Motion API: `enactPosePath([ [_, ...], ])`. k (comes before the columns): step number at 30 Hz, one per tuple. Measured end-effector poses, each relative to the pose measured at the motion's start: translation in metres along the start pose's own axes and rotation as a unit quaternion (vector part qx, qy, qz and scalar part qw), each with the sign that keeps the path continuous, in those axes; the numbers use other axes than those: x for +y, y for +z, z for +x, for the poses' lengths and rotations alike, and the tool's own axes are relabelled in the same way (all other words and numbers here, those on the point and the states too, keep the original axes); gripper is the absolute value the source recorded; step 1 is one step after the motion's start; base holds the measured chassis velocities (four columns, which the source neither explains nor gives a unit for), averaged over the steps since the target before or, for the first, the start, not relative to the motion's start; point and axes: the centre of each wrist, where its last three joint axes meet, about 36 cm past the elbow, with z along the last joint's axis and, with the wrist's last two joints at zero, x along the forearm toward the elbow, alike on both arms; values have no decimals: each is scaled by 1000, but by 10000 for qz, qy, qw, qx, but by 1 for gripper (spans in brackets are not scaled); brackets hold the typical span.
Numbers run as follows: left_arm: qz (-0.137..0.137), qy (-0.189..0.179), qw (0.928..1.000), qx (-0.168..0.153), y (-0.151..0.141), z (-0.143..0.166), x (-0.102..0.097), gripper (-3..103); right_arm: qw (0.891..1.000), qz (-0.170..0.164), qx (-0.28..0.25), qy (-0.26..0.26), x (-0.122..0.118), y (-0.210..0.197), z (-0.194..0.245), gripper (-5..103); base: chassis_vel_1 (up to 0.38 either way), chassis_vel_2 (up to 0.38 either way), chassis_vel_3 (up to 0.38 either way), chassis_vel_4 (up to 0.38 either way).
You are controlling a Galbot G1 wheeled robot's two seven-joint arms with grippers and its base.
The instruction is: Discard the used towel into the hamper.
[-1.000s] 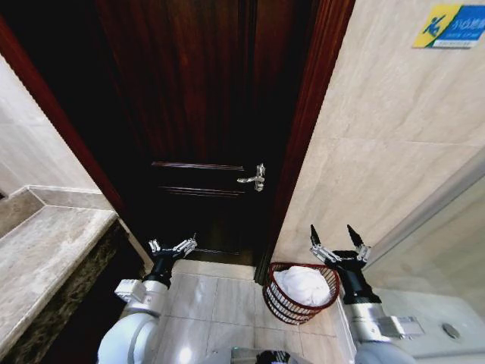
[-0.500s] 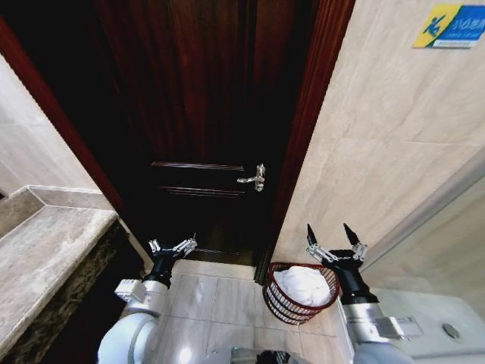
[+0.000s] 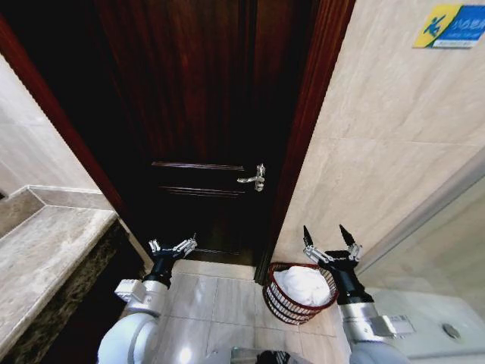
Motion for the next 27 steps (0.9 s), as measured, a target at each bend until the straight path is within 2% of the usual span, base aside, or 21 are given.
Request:
enactPosePath([
  [27, 0, 0, 10000, 0, 0, 0, 0, 100, 10000, 3, 46, -23, 1, -3, -1, 100, 0, 0, 0, 0],
])
